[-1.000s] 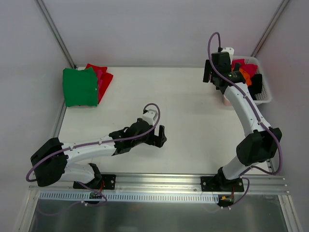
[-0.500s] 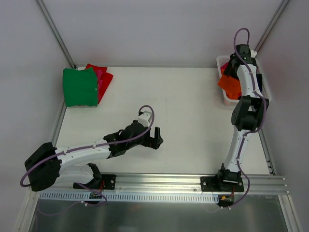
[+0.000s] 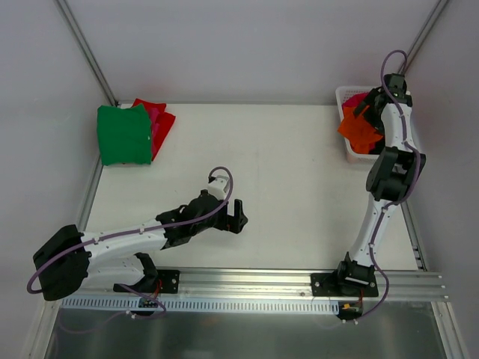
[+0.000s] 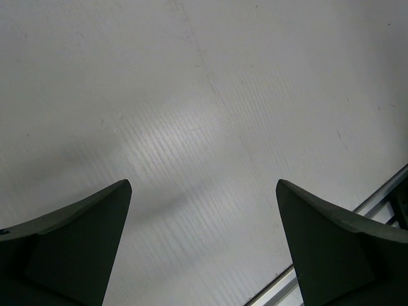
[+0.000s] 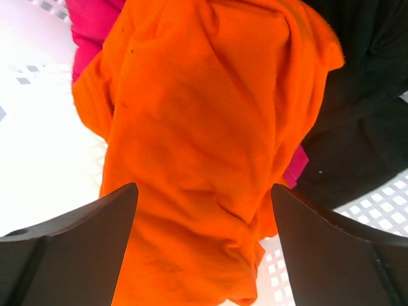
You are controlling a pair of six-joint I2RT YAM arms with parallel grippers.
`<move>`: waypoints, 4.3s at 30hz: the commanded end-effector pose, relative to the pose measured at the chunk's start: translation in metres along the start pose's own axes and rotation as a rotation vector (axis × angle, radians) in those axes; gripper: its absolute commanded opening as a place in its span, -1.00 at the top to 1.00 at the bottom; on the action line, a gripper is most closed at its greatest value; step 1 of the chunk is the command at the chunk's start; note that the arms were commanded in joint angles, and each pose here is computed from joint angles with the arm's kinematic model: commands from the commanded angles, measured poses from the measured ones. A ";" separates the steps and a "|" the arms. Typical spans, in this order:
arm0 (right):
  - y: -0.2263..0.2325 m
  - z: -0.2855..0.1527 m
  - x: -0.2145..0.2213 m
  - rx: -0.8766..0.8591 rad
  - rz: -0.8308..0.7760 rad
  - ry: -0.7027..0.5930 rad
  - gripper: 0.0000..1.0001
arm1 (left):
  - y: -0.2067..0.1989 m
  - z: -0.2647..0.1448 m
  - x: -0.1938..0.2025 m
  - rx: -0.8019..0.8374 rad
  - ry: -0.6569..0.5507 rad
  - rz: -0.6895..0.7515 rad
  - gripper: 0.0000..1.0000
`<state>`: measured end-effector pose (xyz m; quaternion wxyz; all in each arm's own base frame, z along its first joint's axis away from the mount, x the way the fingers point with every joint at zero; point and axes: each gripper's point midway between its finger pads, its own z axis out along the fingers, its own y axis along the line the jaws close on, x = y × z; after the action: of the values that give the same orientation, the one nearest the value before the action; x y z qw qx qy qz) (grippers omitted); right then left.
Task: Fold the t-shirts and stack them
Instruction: Grab the tshirt from the pile, then move the tshirt to the center of the board
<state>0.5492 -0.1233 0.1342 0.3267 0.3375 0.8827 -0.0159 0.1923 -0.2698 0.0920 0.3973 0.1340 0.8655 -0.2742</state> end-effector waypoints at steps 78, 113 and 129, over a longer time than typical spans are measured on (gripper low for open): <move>0.000 -0.053 -0.034 -0.193 0.127 -0.142 0.99 | 0.013 -0.008 0.002 -0.035 -0.029 -0.091 -0.98; 0.191 -0.326 0.177 -1.225 -0.685 -0.111 -0.99 | 0.023 -0.065 -0.073 -0.099 -0.308 -0.108 -0.97; 0.112 -0.283 0.201 -0.869 -0.472 -0.169 -0.99 | 0.051 0.011 -0.089 -0.133 -0.018 -0.219 -0.96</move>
<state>0.3540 0.1561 0.2707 0.4906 -0.0697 0.8280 0.2624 0.2696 -0.2184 0.1488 0.4469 -0.0044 0.8676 -0.2182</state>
